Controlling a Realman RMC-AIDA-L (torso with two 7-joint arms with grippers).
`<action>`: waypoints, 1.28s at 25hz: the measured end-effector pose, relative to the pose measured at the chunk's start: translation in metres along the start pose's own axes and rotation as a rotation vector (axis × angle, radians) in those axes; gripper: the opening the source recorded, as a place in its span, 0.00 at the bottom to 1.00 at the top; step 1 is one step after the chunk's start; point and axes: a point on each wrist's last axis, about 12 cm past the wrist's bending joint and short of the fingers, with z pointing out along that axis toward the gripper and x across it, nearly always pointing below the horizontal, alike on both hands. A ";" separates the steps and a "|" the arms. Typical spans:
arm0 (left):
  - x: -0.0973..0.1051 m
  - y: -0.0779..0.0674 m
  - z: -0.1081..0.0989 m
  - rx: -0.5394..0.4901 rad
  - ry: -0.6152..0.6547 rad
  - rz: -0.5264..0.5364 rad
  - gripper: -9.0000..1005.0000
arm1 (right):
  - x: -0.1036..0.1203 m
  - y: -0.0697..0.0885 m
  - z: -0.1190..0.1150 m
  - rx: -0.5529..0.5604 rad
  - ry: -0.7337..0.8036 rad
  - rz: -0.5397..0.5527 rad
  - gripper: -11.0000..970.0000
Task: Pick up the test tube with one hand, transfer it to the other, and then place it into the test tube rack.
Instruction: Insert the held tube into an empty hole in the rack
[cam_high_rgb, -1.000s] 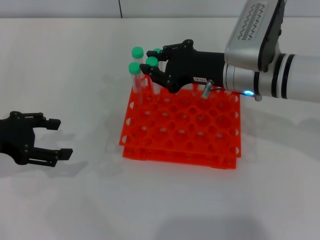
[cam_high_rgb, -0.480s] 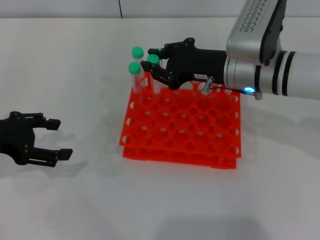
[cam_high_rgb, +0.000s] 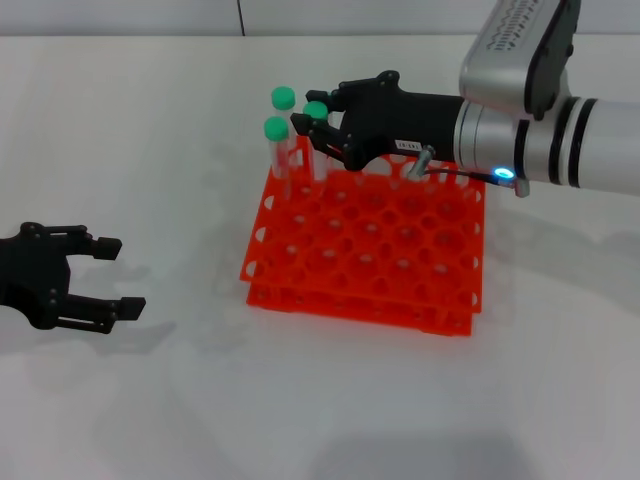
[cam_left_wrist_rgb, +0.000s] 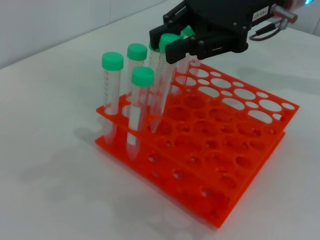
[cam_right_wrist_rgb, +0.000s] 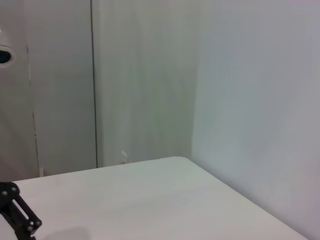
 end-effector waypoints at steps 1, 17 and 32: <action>0.000 0.000 0.000 0.000 0.000 0.000 0.87 | 0.000 0.000 0.000 0.002 0.000 0.002 0.28; -0.001 0.001 0.001 0.000 -0.001 0.003 0.87 | 0.001 0.000 0.001 0.001 0.003 0.004 0.28; -0.001 0.001 0.001 -0.005 0.000 0.002 0.87 | 0.000 0.001 0.001 -0.006 0.001 0.001 0.28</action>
